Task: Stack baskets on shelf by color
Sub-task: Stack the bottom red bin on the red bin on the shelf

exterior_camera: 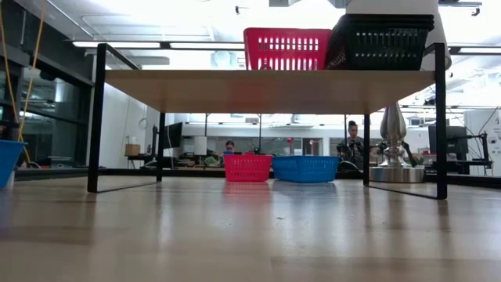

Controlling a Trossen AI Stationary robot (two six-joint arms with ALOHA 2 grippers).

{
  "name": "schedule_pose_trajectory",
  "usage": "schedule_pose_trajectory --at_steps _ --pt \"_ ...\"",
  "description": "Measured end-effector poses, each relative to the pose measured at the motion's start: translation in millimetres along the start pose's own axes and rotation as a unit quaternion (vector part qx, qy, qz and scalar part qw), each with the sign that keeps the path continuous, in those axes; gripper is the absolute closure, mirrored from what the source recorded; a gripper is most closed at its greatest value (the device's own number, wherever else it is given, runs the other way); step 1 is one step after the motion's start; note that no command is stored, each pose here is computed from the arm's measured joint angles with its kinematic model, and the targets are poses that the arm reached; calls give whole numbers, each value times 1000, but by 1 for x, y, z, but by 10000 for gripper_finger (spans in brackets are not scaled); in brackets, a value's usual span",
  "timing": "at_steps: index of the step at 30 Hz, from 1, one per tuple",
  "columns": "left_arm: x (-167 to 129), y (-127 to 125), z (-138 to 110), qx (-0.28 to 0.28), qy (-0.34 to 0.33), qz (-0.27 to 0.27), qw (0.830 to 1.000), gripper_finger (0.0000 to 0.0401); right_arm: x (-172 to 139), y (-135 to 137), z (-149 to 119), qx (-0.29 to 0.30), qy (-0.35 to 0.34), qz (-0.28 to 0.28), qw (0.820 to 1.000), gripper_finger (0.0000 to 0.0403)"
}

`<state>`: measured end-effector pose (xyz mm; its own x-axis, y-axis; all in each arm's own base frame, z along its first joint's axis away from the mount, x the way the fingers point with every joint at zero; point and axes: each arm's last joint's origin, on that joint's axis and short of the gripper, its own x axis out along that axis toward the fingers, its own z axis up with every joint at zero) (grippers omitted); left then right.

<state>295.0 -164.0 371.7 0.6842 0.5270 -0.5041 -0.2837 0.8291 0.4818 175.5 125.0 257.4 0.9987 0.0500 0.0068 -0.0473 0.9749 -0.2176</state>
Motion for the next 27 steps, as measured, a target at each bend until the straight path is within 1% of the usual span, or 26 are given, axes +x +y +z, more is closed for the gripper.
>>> schedule_pose_trajectory --at_steps 1,3,5,7,9,11,13,16,20,27 --pt "6 13 3 -76 3 10 997 400 0 0 0 1 0 0 1000 403" --pt "20 37 5 -191 17 30 981 400 0 0 0 4 0 0 1000 403" --pt "35 56 3 -261 32 53 963 399 0 0 0 2 2 0 1000 403" --pt "49 69 -1 -303 40 82 949 396 0 0 0 2 2 0 1000 403" --pt "63 77 -5 -333 35 119 935 393 0 0 -1 1 3 1 1000 403" --pt "75 79 -11 -358 26 151 921 392 0 0 -1 1 4 1 1000 403" --pt "86 79 -17 -382 25 166 909 393 0 0 -1 -1 6 2 1000 403" --pt "97 75 -26 -418 30 169 892 397 0 0 -2 -2 7 2 1000 403" --pt "98 67 -30 -445 22 168 879 398 0 0 -2 -2 7 2 1000 403" --pt "90 53 -24 -473 -2 128 872 388 0 0 -2 -2 7 2 1000 403"
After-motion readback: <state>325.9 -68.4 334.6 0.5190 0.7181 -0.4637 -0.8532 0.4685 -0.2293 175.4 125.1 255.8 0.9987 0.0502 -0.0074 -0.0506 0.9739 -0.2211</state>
